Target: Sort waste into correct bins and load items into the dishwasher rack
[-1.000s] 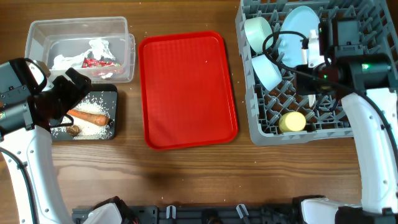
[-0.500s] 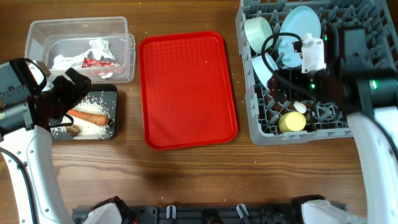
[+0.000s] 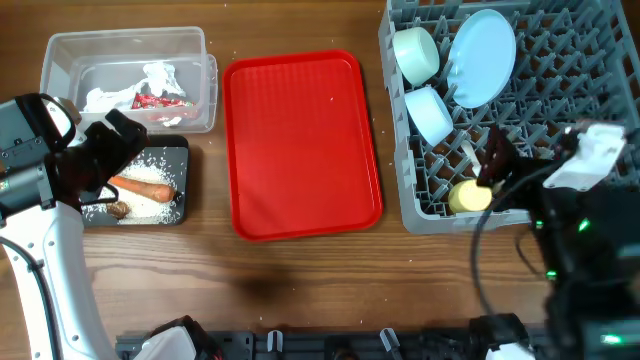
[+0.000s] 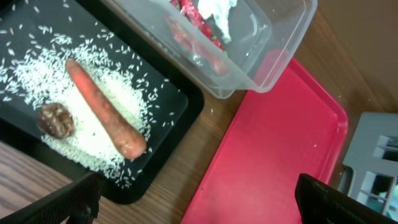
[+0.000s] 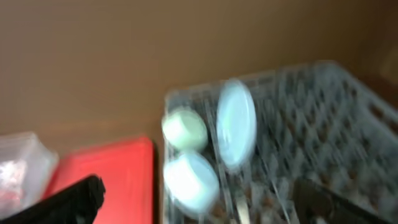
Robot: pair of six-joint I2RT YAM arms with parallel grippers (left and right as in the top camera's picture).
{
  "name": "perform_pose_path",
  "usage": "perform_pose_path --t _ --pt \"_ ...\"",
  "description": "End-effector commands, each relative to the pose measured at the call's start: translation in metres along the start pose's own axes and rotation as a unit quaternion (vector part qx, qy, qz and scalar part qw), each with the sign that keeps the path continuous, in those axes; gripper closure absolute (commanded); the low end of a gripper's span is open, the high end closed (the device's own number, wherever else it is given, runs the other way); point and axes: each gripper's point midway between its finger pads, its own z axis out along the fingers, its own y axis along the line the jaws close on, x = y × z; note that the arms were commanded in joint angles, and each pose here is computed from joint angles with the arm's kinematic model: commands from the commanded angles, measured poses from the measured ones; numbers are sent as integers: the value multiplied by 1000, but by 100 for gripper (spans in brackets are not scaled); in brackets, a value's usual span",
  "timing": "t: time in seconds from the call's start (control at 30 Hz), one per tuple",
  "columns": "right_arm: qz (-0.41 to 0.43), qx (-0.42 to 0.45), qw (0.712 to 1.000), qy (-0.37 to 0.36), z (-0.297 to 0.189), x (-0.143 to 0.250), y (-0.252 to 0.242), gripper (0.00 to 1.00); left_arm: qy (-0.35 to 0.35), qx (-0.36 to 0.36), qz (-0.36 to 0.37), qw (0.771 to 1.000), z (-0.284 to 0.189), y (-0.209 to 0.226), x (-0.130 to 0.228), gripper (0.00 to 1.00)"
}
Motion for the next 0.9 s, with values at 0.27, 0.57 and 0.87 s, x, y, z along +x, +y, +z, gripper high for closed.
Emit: perform_pose_path --t 0.27,0.57,0.87 --pt "-5 -86 993 -84 16 164 -10 0 -8 2 -4 1000 -3 -1 -5 0" --pt "-5 -87 992 -92 17 164 -10 0 -8 2 -4 1000 -3 -1 -5 0" --pt "-5 -87 992 -92 17 164 -10 0 -88 30 94 991 -57 -46 16 0"
